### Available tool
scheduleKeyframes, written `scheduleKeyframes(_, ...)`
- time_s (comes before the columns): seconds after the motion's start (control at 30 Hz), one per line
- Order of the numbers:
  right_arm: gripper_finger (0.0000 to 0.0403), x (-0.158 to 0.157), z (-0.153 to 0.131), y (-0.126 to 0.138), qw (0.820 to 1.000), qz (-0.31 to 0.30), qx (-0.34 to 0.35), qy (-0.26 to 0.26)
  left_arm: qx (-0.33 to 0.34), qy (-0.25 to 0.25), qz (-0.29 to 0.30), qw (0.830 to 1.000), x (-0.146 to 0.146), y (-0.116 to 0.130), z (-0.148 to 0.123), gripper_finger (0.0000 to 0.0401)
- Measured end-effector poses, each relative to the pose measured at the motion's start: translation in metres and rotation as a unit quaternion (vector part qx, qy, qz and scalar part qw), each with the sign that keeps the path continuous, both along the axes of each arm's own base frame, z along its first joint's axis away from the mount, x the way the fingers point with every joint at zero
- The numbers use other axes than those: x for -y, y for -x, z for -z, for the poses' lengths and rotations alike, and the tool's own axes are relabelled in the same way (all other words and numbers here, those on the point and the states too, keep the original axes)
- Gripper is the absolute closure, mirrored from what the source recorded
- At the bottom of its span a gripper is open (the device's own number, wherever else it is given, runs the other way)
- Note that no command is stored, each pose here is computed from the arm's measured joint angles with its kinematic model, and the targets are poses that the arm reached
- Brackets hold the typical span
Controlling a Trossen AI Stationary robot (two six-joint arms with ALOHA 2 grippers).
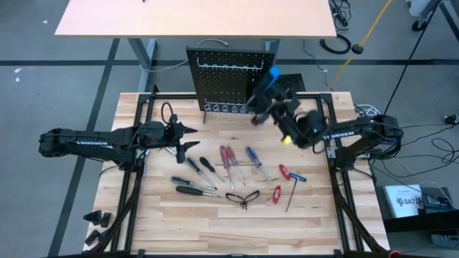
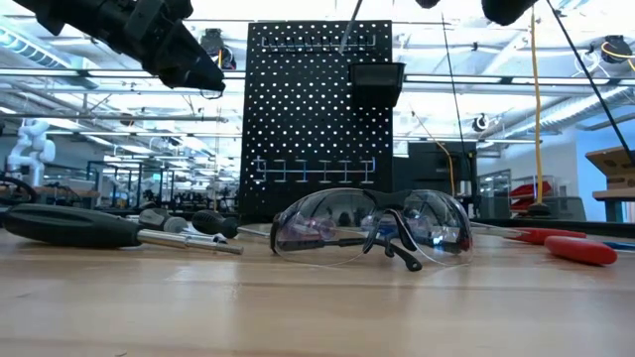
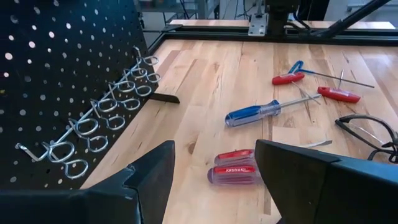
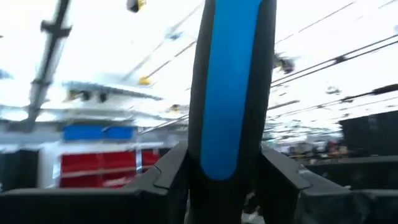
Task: Hang tools onto peg board
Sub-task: Hang the blue screwdriver onto the peg board
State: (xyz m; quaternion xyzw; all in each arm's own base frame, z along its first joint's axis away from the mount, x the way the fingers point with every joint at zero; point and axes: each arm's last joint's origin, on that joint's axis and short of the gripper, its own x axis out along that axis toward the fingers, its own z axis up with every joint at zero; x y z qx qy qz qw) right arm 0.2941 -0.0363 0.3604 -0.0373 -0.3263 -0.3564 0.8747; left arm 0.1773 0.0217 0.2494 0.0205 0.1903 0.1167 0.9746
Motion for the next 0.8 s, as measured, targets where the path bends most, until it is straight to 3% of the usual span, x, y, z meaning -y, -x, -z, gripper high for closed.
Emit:
scheduleKeyframes(0.2, 0.0267, 0.027, -0.018, -0.002, 1.000, 0.010, 0.006, 0.004, 0.030, -0.008, -0.012, 0.999, -0.001, -0.002, -0.006, 0.0170)
scheduleKeyframes(0.8, 0.0267, 0.072, -0.007, 0.000, 0.998, 0.059, 0.020, -0.024, 0.033, -0.014, -0.020, 0.999, -0.002, -0.002, -0.006, 0.0170)
